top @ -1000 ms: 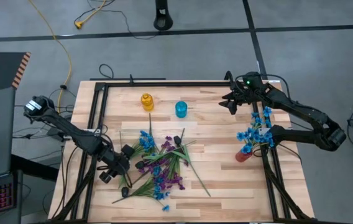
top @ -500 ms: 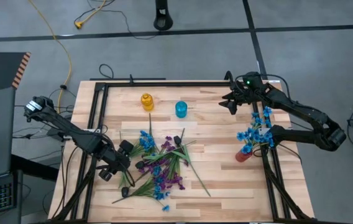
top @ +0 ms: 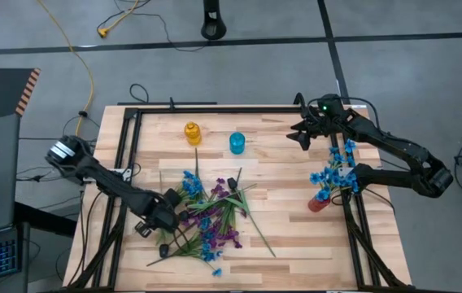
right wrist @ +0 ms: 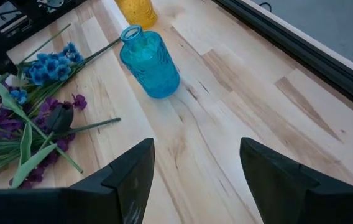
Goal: Sort flowers into vase by color
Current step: Put the left black tulip into the yellow vase
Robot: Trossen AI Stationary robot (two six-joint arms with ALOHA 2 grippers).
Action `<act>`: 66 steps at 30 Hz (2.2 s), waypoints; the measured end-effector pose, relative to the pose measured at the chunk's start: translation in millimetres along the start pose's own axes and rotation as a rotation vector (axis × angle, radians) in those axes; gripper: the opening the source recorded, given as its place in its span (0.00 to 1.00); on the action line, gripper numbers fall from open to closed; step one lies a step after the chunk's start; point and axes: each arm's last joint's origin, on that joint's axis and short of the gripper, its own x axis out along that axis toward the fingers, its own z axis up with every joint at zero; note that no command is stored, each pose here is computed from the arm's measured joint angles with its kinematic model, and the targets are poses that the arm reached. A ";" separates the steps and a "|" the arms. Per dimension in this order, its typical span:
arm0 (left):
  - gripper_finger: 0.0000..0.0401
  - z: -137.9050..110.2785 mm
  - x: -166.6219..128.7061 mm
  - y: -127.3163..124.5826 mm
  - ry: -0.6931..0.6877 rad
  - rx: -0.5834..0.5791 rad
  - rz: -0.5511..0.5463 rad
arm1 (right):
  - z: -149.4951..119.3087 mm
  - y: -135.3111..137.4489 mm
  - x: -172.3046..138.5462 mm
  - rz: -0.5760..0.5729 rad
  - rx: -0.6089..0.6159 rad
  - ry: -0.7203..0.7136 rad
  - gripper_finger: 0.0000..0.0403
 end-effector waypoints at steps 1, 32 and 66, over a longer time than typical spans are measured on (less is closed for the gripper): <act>0.46 0.0 0.7 -0.1 0.005 0.011 -0.002 | -0.8 0.0 0.0 0.000 0.004 0.008 0.66; 0.01 1.3 1.2 -0.2 -0.005 -0.156 -0.008 | -3.0 0.0 0.0 -0.002 -0.011 0.029 0.66; 0.00 -56.0 -137.6 46.0 -0.813 -0.793 0.882 | -3.0 0.0 0.0 -0.003 -0.011 0.029 0.66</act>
